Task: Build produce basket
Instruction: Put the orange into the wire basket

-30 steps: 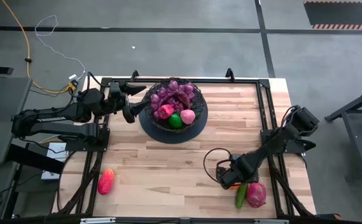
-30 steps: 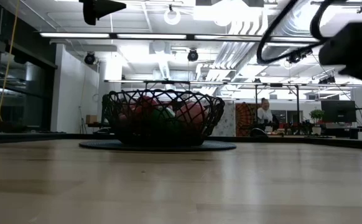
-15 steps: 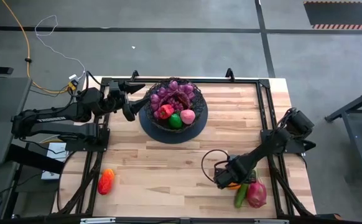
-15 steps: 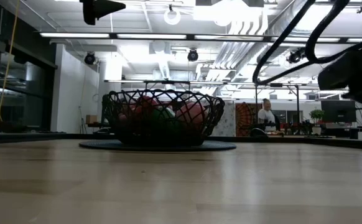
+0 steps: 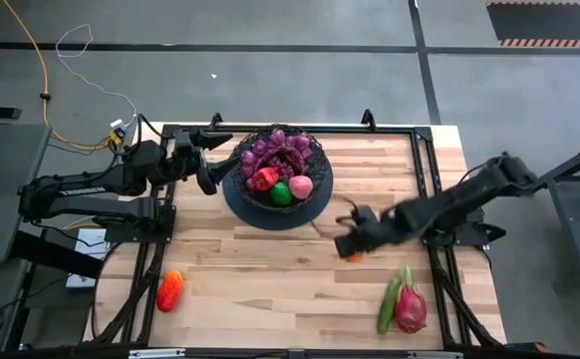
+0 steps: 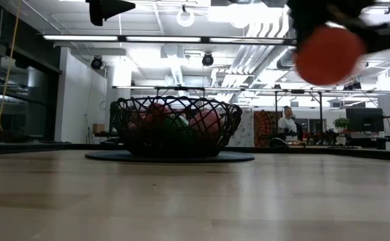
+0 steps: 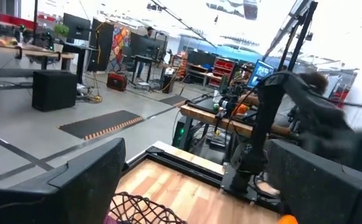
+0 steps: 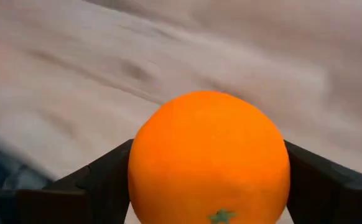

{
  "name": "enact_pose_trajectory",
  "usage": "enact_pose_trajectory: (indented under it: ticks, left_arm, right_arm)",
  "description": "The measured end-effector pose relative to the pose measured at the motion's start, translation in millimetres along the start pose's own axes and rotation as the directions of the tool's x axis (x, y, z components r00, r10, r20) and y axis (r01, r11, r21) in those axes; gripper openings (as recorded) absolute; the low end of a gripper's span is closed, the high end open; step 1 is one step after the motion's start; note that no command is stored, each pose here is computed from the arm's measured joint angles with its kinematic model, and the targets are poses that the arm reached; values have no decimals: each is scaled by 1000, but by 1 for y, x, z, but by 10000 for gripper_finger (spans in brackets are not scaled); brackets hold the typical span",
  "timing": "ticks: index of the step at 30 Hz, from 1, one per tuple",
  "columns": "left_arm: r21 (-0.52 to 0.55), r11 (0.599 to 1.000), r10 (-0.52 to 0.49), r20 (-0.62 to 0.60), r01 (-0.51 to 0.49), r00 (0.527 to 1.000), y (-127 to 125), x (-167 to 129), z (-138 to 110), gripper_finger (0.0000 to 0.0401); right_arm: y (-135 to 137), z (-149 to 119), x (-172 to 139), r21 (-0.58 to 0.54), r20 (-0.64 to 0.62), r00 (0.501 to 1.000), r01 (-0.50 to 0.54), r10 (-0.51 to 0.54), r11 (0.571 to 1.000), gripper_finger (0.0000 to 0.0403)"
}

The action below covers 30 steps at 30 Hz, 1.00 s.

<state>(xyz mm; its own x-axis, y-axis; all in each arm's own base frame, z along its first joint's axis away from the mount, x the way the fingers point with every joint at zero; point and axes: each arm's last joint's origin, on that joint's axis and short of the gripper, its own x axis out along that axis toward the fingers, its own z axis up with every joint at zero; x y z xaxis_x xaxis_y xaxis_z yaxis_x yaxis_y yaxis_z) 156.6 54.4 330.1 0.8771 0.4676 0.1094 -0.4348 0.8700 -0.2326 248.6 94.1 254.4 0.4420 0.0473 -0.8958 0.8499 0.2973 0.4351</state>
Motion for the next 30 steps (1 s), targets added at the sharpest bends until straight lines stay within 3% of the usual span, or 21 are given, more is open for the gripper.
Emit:
enact_pose_trajectory:
  ticks: [3, 6, 9, 12, 17, 23, 27, 30]
  left_arm:
    - [-66, 998, -1, 0, 1, 1000, 0, 0, 0, 378]
    - [-155, 988, -3, -1, 3, 1000, 0, 0, 0, 378]
    - [-233, 972, -24, -6, 22, 1000, -1, 0, 0, 378]
    - [-282, 957, -70, -15, 63, 997, -2, 0, 0, 378]
    - [-284, 951, -136, -30, 122, 990, -4, 0, -1, 378]
    - [-219, 969, -123, -27, 114, 992, -4, 0, -1, 378]
    - [-184, 976, -126, -28, 119, 992, -4, 0, -1, 378]
    - [-161, 980, -126, -27, 120, 992, -4, 0, -1, 378]
  right_arm:
    - [7, 36, -19, -225, 25, 984, -167, 177, 960, 308]
    - [11, 72, -31, -434, 63, 947, -259, 316, 863, 308]
    - [12, 109, -38, -615, 129, 897, -261, 422, 744, 308]
    - [13, 143, -48, -741, 182, 811, -258, 556, 620, 308]
    - [13, 182, -71, -840, 224, 623, -267, 750, 473, 308]
    - [16, 192, -85, -871, 271, 494, -239, 826, 429, 308]
    - [17, 191, -86, -864, 272, 489, -255, 829, 434, 309]
    - [17, 192, -86, -849, 304, 488, -251, 818, 465, 310]
